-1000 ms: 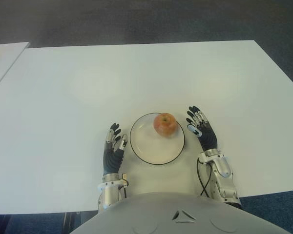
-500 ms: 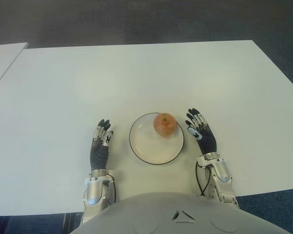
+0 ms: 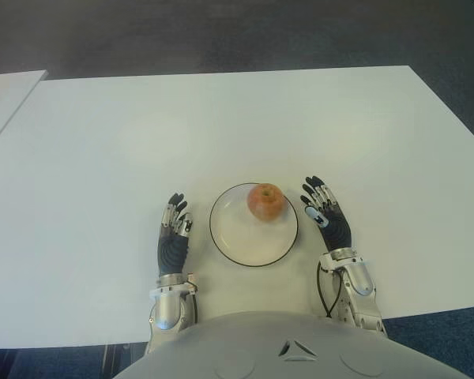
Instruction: Put the apples into the plate.
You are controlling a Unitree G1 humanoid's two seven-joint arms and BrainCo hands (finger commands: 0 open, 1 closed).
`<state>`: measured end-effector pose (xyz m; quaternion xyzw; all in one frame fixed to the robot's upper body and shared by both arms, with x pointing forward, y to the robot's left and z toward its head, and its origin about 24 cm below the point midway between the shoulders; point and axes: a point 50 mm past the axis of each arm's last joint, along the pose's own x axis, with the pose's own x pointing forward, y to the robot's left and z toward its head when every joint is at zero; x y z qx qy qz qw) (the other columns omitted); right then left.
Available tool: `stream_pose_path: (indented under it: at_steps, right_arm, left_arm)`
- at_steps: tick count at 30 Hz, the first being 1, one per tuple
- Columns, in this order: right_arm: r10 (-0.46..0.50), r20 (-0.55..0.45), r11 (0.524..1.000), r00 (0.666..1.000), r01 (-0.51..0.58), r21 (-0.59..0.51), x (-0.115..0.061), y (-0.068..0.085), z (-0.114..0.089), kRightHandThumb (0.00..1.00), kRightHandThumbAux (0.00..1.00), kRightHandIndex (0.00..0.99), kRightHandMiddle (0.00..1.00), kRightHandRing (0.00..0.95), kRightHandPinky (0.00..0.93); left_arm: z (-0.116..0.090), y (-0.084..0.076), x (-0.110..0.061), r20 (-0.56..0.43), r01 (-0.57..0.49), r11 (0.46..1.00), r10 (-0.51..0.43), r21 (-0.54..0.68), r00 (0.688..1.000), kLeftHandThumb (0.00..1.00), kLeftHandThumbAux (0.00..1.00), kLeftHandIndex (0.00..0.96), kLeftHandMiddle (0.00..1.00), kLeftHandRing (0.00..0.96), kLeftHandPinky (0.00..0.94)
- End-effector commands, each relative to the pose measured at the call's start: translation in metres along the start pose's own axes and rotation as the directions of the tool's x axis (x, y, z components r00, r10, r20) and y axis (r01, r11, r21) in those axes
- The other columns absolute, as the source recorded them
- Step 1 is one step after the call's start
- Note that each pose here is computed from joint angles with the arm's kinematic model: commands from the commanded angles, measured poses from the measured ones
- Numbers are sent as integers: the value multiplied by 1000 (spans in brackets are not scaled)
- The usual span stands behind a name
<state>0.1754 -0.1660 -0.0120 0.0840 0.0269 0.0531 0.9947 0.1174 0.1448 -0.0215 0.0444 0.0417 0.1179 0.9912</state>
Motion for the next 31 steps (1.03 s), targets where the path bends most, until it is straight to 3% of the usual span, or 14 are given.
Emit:
stream_pose_path:
  at_steps: [1, 7, 16, 22, 26, 31]
  right_arm:
    - [-27, -55, 999, 998, 29, 35, -8, -2, -12, 187, 593, 50, 34, 0, 1]
    - [-28, -44, 998, 999, 30, 47, -9, -4, -11, 192, 593, 64, 37, 0, 8]
    - [-20, -47, 996, 999, 23, 81, -11, -8, -9, 208, 599, 77, 49, 2, 20]
    - [-22, -33, 996, 999, 24, 83, -13, -11, -5, 227, 596, 98, 61, 10, 31]
    - [-31, -22, 996, 999, 33, 85, -14, -12, -3, 242, 591, 103, 56, 5, 17]
    - [-45, -21, 995, 999, 46, 83, -14, -15, -2, 245, 580, 98, 52, 0, 12]
  left_arm:
    - [-6, -1, -8, -52, -18, 998, 21, 58, 998, 60, 479, 44, 97, 136, 201]
    - [-6, -2, -5, -34, -11, 994, 15, 111, 999, 58, 498, 45, 104, 154, 223]
    - [-9, -7, -7, -40, -8, 996, 11, 86, 999, 43, 493, 23, 96, 146, 207]
    - [10, -26, -2, 21, -8, 998, 7, 54, 1000, 60, 495, 50, 129, 183, 265]
    - [-16, -1, -18, -48, 14, 997, -10, 78, 999, 51, 480, 56, 133, 179, 227]
    - [-13, -4, -17, -61, 15, 999, -13, 37, 998, 33, 464, 40, 118, 148, 160]
